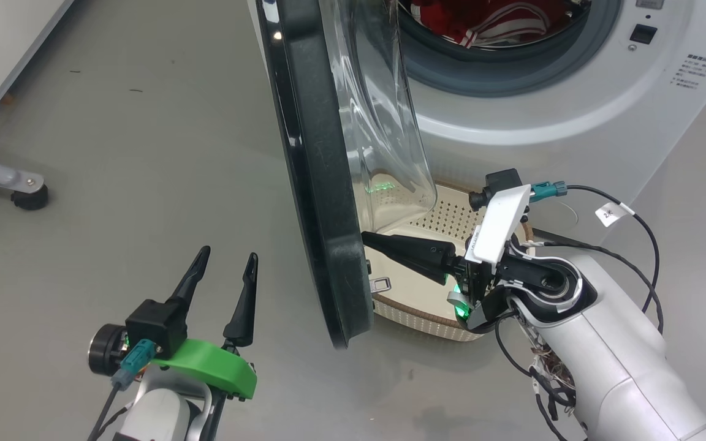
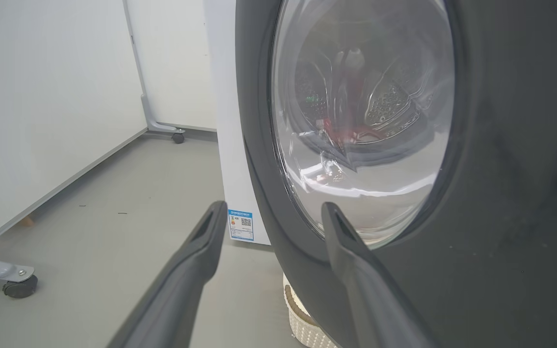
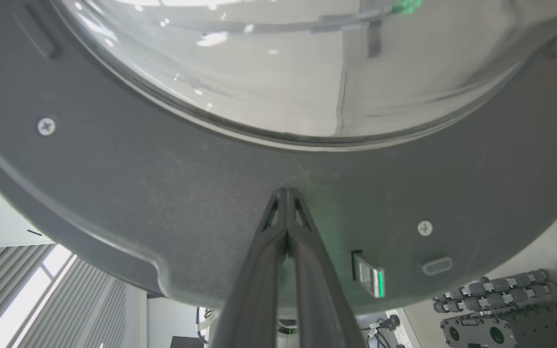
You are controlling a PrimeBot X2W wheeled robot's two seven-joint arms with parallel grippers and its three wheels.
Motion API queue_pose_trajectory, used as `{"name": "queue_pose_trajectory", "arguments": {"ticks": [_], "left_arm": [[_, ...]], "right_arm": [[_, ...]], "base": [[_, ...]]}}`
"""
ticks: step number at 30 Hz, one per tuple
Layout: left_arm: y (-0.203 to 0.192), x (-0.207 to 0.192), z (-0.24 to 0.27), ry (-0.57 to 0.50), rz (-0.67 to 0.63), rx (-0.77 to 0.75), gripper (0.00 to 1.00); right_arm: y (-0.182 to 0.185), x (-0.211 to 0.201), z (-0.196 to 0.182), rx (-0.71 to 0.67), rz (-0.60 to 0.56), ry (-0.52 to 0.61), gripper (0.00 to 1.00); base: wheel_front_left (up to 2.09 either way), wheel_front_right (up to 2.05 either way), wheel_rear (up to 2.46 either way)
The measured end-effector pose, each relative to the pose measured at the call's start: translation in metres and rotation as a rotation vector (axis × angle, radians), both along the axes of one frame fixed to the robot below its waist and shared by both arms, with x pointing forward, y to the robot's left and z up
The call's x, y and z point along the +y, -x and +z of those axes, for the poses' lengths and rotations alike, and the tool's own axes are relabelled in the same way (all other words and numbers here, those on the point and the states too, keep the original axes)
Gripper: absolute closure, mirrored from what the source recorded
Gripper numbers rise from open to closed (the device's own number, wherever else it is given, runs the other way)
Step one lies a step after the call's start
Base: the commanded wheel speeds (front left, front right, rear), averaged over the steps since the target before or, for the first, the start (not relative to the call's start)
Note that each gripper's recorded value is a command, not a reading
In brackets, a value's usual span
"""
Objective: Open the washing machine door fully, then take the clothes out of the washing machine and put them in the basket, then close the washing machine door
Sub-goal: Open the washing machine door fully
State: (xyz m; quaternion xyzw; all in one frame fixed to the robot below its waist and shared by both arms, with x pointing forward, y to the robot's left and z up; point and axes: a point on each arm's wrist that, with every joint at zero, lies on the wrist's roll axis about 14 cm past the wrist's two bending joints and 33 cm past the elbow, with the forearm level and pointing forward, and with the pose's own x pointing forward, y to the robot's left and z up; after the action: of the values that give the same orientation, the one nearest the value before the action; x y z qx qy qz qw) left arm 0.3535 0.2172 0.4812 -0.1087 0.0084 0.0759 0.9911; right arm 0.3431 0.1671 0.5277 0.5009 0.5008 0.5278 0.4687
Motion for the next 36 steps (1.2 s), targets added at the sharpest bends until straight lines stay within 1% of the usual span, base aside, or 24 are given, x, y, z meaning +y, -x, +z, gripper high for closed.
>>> {"name": "queue_pose_trajectory", "arguments": {"ticks": [10,16,23,27,29,30,31,32,33,36], "left_arm": [[0.006,0.006,0.001,0.005,0.024,-0.001,0.0],[0.006,0.008,0.001,0.004,0.032,-0.002,0.0],[0.006,0.011,0.002,0.004,0.044,-0.006,0.0],[0.005,0.011,0.002,0.006,0.044,-0.007,0.0],[0.005,0.009,0.001,0.009,0.04,-0.004,0.0],[0.005,0.008,-0.001,0.011,0.036,-0.002,0.0],[0.006,0.006,-0.001,0.011,0.032,0.0,0.0],[0.005,0.005,-0.001,0.011,0.029,-0.001,0.0],[0.005,0.004,0.0,0.011,0.025,-0.004,0.0],[0.003,0.001,0.001,0.009,0.013,-0.008,0.0]], "right_arm": [[0.012,0.01,0.003,0.004,0.03,-0.01,1.0],[0.01,0.011,0.004,0.015,0.009,-0.017,1.0],[0.001,0.004,0.007,0.074,-0.067,-0.055,1.0],[-0.013,-0.006,0.012,0.092,-0.146,-0.085,1.0],[-0.021,-0.013,0.014,0.099,-0.199,-0.096,1.0],[-0.027,-0.018,0.014,0.1,-0.237,-0.097,0.98],[-0.032,-0.023,0.013,0.102,-0.267,-0.099,0.72],[-0.035,-0.027,0.012,0.104,-0.296,-0.098,0.17],[-0.039,-0.032,0.01,0.104,-0.328,-0.093,0.0],[-0.043,-0.046,0.001,0.1,-0.393,-0.067,0.0]], "base": [[0.0,0.0,0.0],[0.0,0.0,0.0],[0.0,0.0,0.0],[0.0,0.0,0.0],[0.0,0.0,0.0],[0.0,0.0,0.0],[0.0,0.0,0.0],[0.0,0.0,0.0],[0.0,0.0,0.0],[0.0,0.0,0.0]]}}
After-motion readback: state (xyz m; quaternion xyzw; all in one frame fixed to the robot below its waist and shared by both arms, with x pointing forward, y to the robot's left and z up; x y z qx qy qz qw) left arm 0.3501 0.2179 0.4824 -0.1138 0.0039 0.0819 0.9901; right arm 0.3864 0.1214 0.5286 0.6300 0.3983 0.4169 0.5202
